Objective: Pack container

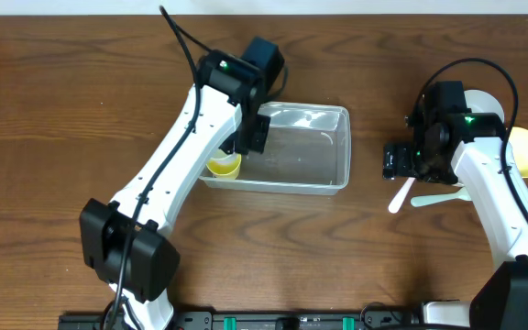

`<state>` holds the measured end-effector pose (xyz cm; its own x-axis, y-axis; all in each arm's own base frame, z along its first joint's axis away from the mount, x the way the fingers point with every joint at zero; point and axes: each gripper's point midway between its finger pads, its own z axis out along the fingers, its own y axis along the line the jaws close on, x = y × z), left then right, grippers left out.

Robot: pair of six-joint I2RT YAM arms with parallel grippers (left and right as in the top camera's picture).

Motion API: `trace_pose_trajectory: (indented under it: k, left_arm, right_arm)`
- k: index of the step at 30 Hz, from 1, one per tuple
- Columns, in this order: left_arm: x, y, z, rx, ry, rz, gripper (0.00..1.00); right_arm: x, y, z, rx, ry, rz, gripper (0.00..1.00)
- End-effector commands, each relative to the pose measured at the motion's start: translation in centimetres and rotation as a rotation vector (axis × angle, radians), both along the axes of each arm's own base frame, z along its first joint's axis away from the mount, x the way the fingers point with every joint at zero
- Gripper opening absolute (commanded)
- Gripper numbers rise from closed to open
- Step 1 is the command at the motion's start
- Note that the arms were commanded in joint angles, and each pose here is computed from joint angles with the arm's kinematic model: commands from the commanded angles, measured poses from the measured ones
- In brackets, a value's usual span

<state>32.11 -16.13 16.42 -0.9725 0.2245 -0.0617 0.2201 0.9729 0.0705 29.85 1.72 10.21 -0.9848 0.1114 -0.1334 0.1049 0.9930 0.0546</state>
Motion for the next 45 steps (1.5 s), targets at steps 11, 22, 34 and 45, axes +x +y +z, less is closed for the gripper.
trace_pose_trajectory:
  k: [11, 22, 34, 45]
  left_arm:
    - [0.3, 0.6, -0.3, 0.003, -0.021, 0.011, 0.57]
    - [1.6, 7.9, 7.4, -0.01, -0.273, 0.262, 0.6]
    - [-0.3, 17.1, 12.2, -0.134, -0.42, 0.545, 0.61]
    - [-0.6, 17.1, 5.9, -0.151, -0.319, 0.558, 0.61]
  right_arm:
    - [0.3, 0.0, 0.4, 0.006, -0.008, 0.004, 0.89]
    - [2.1, -1.3, 2.2, -0.051, -0.097, -0.057, 0.91]
    - [5.4, -9.7, 8.5, -0.224, -0.226, -0.253, 0.9]
    - [5.9, -11.5, -0.6, -0.212, 0.036, -0.234, 0.91]
